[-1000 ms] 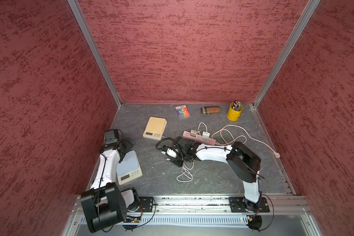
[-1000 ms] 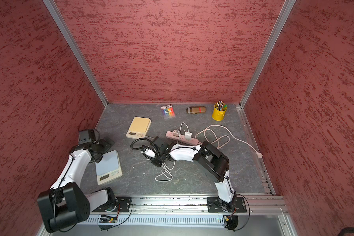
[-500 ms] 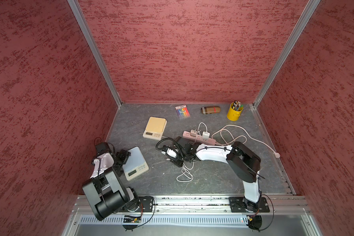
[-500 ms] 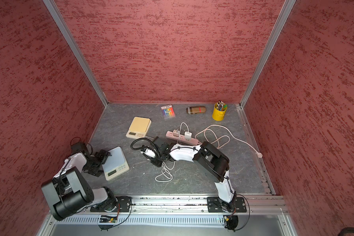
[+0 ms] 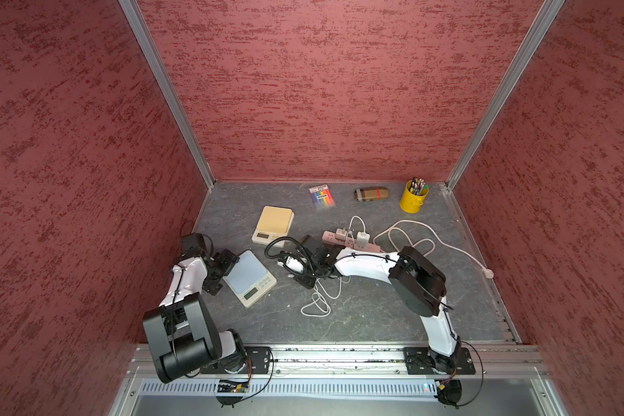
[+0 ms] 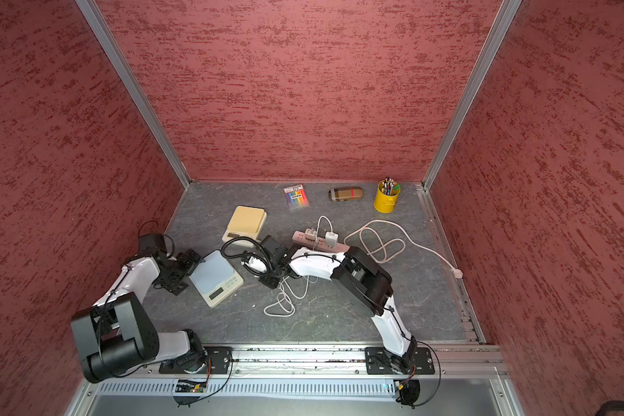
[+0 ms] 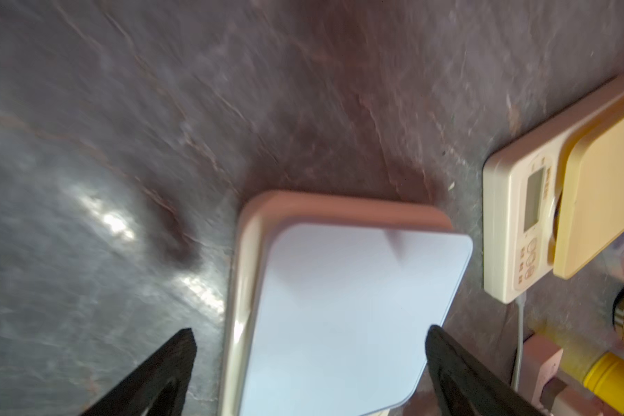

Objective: Charge the electronic scale
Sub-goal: Move the electronic scale to the center of the board, then adjust the electronic scale at the center of the board.

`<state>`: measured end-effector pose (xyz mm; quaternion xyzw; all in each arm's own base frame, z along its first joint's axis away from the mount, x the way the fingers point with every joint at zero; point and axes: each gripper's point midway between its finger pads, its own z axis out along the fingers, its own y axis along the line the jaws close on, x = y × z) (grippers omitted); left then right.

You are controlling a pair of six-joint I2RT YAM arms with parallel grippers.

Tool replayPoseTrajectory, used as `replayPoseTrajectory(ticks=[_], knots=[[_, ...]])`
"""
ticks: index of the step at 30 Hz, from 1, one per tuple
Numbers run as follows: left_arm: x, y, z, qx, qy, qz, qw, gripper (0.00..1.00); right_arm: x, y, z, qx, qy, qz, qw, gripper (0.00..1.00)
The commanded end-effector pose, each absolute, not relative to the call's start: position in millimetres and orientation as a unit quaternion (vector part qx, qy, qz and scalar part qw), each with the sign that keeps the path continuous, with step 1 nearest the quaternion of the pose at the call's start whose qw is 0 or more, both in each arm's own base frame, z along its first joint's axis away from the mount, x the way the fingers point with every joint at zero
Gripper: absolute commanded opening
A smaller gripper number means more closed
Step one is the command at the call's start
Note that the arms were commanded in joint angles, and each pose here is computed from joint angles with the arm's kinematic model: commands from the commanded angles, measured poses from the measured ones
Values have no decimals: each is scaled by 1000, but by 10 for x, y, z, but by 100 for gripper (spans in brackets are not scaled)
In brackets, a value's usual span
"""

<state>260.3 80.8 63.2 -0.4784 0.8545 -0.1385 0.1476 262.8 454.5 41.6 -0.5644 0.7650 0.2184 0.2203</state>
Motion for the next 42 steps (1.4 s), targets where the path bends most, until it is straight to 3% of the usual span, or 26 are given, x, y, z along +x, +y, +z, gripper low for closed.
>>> replayPoseTrajectory(ticks=[1, 8, 18, 28, 36, 42], knots=[[2634, 1026, 630, -479, 853, -125, 165, 100, 2721, 4667, 362, -562, 773, 204, 209, 0], [2741, 942, 380, -460, 860, -166, 145, 100, 2840, 4980, 338, -572, 760, 225, 210, 0], [2905, 520, 381, -385, 881, -231, 149, 100, 2407, 5003, 173, -621, 732, 231, 156, 0], [2986, 190, 499, -324, 900, -248, 154, 100, 2132, 4888, 390, -616, 724, 259, 170, 0], [2716, 477, 512, -368, 904, -180, 121, 100, 2063, 4620, 353, -599, 748, 233, 166, 0], [2559, 232, 441, -382, 893, -223, 82, 100, 1992, 4560, 350, -587, 758, 225, 176, 0]])
